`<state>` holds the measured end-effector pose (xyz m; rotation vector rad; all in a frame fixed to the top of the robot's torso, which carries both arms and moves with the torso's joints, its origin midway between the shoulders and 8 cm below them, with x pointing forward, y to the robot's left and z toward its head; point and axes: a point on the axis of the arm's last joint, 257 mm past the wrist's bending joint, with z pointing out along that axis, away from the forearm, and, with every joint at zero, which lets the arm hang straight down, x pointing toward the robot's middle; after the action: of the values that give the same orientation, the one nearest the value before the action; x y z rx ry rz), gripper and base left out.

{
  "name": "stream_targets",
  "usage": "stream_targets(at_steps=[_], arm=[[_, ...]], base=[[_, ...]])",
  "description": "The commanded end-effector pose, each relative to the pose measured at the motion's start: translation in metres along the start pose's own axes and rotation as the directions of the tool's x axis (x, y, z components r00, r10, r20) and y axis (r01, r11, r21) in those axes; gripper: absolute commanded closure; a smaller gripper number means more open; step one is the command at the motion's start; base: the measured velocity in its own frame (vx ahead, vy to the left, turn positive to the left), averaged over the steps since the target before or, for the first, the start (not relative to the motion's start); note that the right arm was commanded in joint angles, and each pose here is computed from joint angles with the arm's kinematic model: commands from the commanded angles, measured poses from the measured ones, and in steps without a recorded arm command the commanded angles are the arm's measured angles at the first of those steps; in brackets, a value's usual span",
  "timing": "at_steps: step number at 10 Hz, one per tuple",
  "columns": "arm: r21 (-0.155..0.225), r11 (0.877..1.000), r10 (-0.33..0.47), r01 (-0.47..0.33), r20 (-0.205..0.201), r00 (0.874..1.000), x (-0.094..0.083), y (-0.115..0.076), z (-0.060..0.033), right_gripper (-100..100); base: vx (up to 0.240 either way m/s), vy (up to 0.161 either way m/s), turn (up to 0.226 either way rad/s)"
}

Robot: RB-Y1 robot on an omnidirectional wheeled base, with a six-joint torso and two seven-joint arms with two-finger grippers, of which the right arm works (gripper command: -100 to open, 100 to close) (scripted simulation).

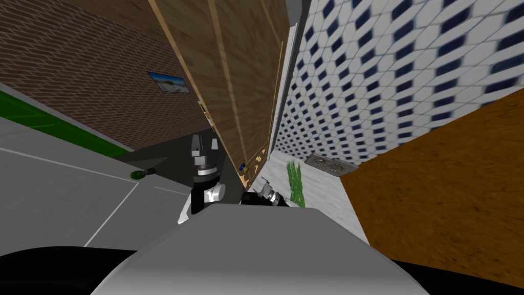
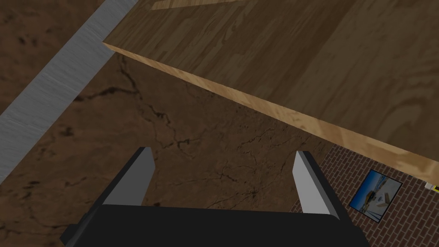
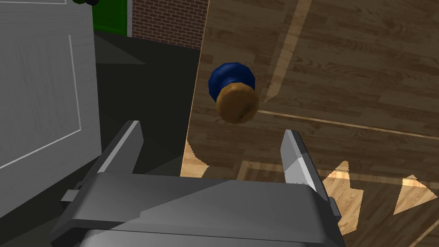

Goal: Push the door open

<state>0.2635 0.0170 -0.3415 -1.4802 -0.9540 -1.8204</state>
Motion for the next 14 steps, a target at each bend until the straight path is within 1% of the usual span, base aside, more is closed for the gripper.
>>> stream_targets(at_steps=[1, 2, 3, 4, 6, 14], arm=[[0.027, 0.999, 0.036, -0.037, 0.020, 0.999, -0.009, -0.007, -0.0053, -100], [0.036, 0.998, 0.048, -0.049, 0.028, 0.998, -0.012, -0.009, -0.0078, -100], [0.053, 0.996, 0.071, -0.073, 0.044, 0.996, -0.018, -0.014, -0.0130, -100], [0.061, 0.994, 0.082, -0.086, 0.053, 0.995, -0.021, -0.016, -0.0157, -100], [0.084, 0.989, 0.115, -0.121, 0.079, 0.990, -0.030, -0.021, -0.0240, -100], [0.084, 0.989, 0.115, -0.121, 0.079, 0.990, -0.030, -0.021, -0.0240, -100]], base=[[0.105, 0.015, -0.023], [0.100, 0.018, 0.005], [0.089, 0.038, -0.009], [0.052, 0.048, 0.072], [0.055, 0.049, 0.063], [0.005, 0.004, 0.006]])
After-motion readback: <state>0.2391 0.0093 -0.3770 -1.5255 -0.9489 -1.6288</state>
